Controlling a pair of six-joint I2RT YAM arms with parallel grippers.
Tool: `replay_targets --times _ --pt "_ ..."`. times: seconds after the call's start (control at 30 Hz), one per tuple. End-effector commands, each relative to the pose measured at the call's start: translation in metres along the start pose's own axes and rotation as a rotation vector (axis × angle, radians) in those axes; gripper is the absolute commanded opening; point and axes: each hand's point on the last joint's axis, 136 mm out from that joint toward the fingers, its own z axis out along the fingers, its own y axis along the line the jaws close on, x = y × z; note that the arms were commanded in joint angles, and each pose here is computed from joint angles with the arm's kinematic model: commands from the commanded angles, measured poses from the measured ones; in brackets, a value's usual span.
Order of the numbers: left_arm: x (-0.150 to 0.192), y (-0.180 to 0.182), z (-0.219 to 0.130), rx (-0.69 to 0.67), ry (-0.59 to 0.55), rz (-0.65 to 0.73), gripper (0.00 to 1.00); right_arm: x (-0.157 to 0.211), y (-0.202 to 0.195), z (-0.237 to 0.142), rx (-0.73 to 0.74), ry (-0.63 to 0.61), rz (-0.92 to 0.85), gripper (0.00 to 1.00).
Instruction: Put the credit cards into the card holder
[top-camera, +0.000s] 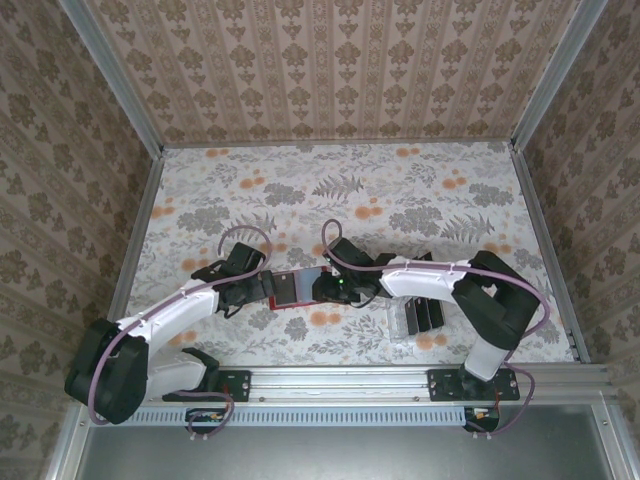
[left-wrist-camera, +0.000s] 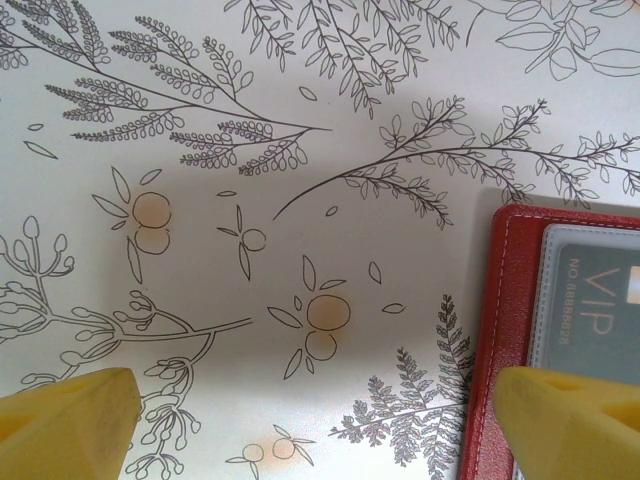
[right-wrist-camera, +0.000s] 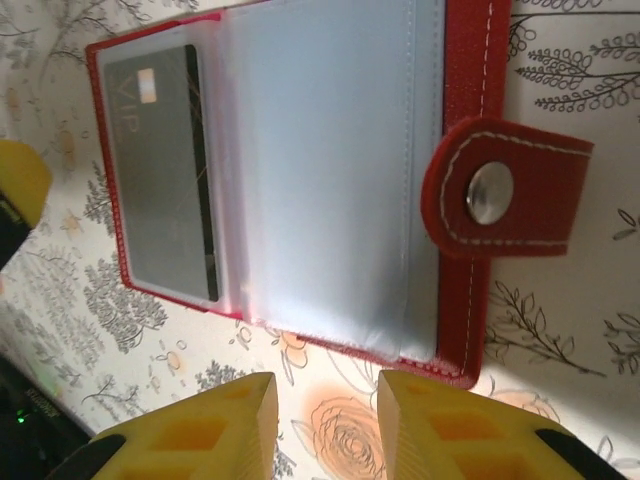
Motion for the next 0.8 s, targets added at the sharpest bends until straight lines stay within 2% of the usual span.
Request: replay_targets --times 0.0,0.77 --pt "0.004 -0.001 0.001 0.008 0.007 -0.005 1.0 0.002 -0.005 -0.006 0.011 -0.015 0.027 0.34" --pt "0.004 -0.001 0.002 0.005 0.008 -0.001 1.0 0.002 -0.006 0.02 0.011 0.024 0.039 0.34"
